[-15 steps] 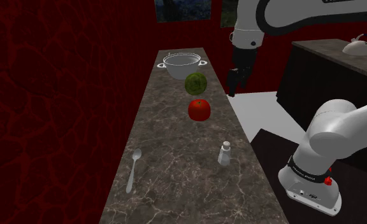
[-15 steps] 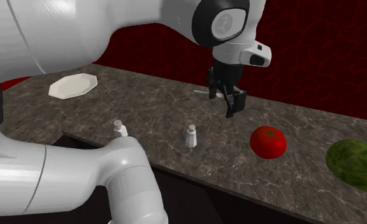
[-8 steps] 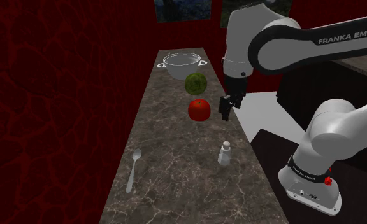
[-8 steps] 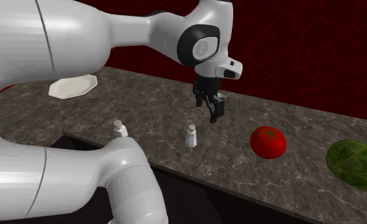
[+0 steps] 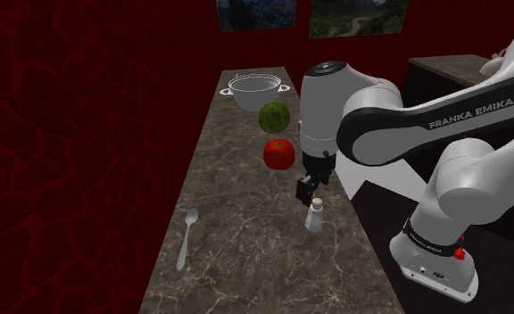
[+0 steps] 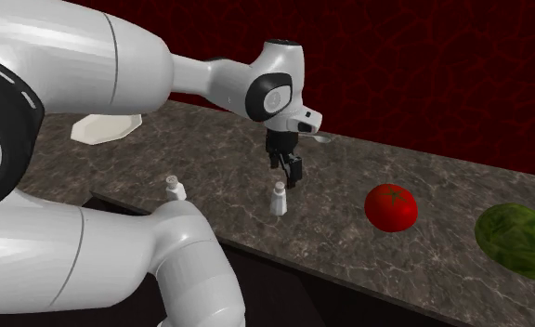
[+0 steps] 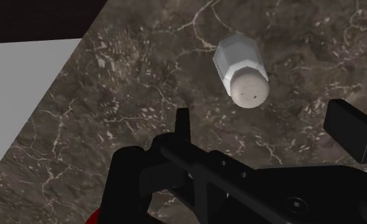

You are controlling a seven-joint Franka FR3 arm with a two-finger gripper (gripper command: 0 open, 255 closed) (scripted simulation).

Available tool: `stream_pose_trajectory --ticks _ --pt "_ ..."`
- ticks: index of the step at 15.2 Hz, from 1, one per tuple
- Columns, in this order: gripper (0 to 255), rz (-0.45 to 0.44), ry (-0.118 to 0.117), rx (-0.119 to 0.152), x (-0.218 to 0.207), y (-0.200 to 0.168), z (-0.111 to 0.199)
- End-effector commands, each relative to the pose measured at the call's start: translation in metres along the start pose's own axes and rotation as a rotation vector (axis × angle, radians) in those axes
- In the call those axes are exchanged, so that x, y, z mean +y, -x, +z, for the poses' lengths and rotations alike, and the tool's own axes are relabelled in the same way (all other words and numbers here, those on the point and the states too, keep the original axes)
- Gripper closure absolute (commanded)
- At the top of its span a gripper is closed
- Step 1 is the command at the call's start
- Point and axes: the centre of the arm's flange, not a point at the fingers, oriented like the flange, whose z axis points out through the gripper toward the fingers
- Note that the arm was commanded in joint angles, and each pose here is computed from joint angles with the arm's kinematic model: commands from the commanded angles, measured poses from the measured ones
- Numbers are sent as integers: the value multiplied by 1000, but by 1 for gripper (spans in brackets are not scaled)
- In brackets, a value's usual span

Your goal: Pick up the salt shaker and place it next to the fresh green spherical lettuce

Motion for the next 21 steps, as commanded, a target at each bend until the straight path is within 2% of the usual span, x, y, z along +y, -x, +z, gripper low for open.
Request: stream_pose_trajectory --ticks 1,7,14,15,21 --pt "0 0 3 0 -5 0 13" --pt "0 0 3 0 -5 0 43" --pt "0 0 3 0 -5 0 43" --pt "255 0 3 0 -5 0 43" --pt "255 0 3 0 -5 0 43"
